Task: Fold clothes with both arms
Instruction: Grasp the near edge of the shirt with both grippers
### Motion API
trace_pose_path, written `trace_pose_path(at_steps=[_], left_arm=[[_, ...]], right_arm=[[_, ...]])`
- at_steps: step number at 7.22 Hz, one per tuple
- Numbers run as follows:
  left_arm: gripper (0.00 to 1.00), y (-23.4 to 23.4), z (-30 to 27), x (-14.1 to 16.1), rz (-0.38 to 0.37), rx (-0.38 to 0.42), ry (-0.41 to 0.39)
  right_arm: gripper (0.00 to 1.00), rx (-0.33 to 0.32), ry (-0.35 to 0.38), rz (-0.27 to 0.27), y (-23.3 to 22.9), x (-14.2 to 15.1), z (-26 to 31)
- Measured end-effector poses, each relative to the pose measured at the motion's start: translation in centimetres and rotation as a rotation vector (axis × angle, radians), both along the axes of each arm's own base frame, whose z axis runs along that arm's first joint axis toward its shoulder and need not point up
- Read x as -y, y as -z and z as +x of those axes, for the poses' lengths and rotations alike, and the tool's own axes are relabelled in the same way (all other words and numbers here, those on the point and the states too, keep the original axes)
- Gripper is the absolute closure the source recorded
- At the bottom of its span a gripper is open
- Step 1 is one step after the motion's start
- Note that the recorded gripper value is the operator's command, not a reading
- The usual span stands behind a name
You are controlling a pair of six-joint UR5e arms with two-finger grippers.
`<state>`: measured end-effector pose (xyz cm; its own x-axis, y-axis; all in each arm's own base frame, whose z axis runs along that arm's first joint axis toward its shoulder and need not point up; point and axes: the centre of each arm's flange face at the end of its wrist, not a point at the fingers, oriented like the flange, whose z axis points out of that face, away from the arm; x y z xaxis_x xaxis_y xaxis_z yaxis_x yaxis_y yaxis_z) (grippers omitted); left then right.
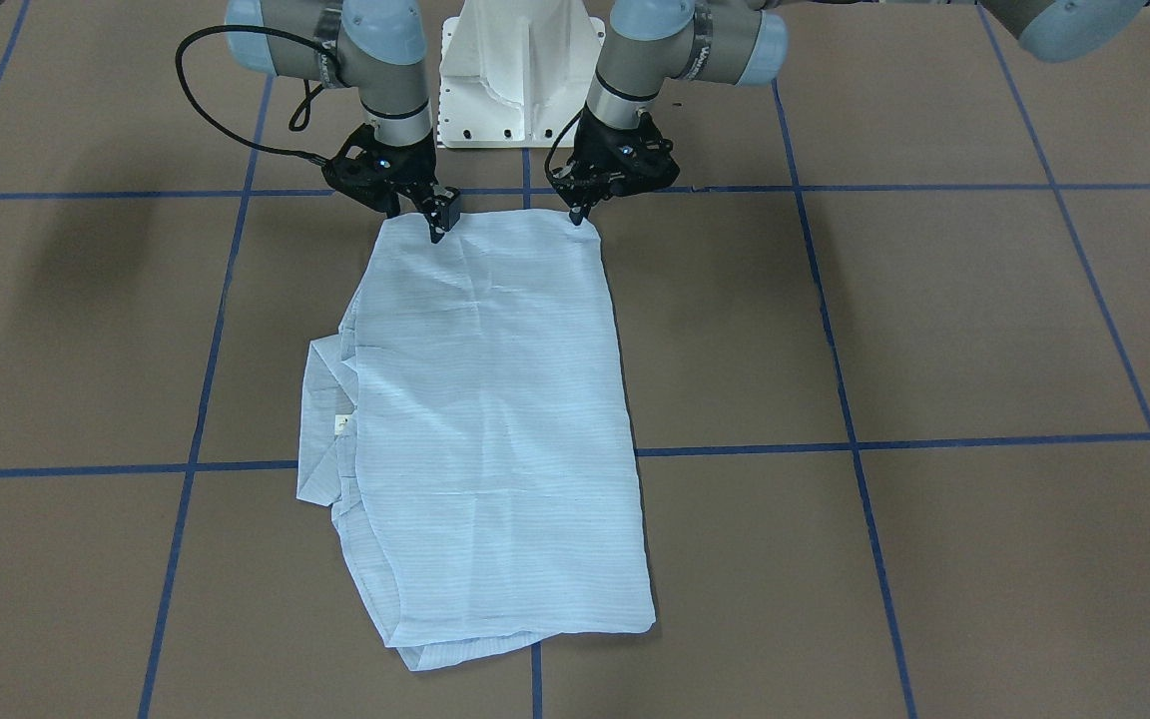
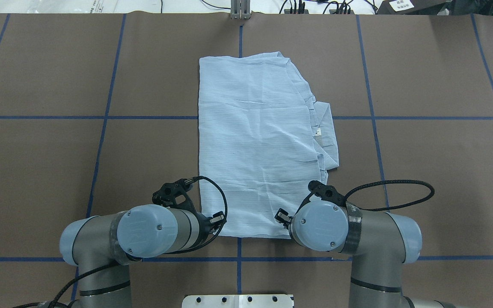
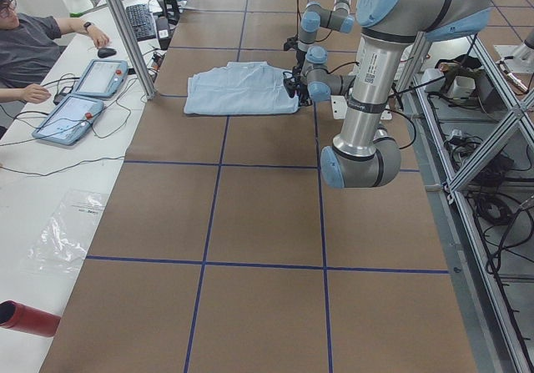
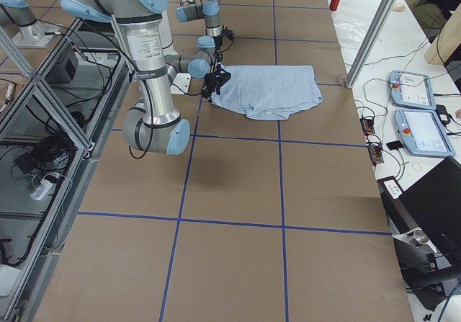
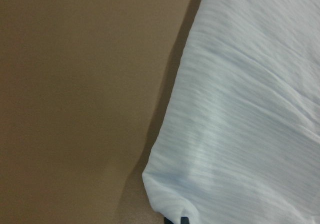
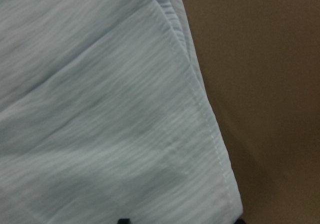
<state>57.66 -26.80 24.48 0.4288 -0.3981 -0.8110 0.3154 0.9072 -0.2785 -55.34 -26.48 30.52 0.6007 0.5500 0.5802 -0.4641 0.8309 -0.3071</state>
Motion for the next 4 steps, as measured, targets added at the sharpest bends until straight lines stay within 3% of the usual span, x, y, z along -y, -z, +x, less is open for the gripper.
trace_pose_path(at_steps=[1, 4], left_arm=[[1.0, 0.0, 0.0, 0.01, 0.0, 0.0, 0.001], [1.0, 0.0, -0.03, 0.08, 0.002, 0.0, 0.004]], right_arm=[[0.97, 0.001, 0.001, 0.0, 0.02, -0.01, 0.01], [1.0, 0.019, 0.005, 0.004, 0.87, -0.09, 0.34]])
